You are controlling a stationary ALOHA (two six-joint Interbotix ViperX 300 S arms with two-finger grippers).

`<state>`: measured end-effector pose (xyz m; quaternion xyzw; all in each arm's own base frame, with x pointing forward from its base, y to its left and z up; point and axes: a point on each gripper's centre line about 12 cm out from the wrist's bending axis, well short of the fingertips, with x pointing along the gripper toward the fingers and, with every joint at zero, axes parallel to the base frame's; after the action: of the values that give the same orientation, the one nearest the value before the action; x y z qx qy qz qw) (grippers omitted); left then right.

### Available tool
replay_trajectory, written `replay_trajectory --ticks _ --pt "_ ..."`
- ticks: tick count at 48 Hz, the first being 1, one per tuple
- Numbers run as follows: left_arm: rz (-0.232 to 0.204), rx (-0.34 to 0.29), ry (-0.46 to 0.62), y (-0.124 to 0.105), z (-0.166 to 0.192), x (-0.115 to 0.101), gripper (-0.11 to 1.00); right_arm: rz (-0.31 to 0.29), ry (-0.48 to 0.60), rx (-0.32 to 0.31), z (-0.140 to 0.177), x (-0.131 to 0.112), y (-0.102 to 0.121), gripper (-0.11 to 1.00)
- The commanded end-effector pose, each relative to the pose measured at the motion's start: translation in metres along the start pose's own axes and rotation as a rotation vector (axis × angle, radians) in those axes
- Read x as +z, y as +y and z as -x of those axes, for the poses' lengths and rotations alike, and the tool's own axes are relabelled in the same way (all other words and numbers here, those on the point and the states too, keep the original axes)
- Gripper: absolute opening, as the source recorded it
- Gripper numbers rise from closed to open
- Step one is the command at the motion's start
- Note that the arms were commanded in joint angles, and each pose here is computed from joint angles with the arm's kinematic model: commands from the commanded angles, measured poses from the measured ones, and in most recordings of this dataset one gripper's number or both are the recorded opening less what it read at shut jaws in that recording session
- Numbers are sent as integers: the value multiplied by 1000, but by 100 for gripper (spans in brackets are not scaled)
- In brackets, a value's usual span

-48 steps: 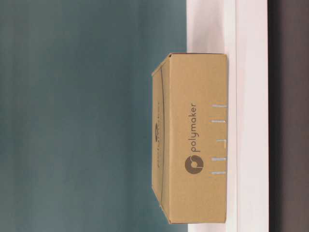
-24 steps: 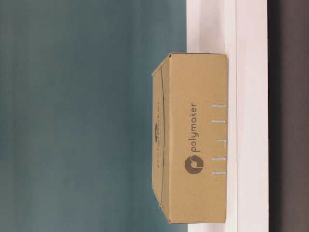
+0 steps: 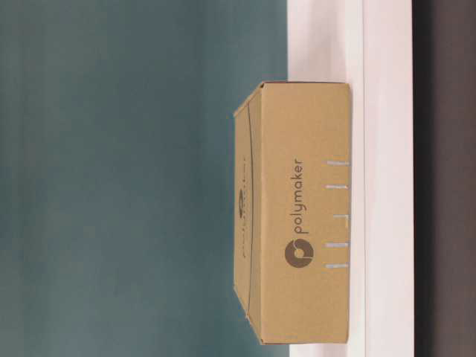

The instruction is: Place the cardboard box on the stand after clamping it between your arms.

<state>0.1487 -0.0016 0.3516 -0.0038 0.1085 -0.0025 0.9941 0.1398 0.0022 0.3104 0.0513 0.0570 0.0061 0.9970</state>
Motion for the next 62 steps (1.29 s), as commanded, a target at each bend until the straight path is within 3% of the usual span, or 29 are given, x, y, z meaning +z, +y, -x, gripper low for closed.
replay_trajectory --ticks 1,11,62 --pt "-4 -2 -57 0 1 4 78 -6 -59 8 -1 3 1 82" --pt "9 -8 -116 -1 -3 -3 76 -12 -134 12 -1 1 0 82" --pt "24 -8 -121 -1 1 -8 76 -17 -90 9 1 -7 -1 82"
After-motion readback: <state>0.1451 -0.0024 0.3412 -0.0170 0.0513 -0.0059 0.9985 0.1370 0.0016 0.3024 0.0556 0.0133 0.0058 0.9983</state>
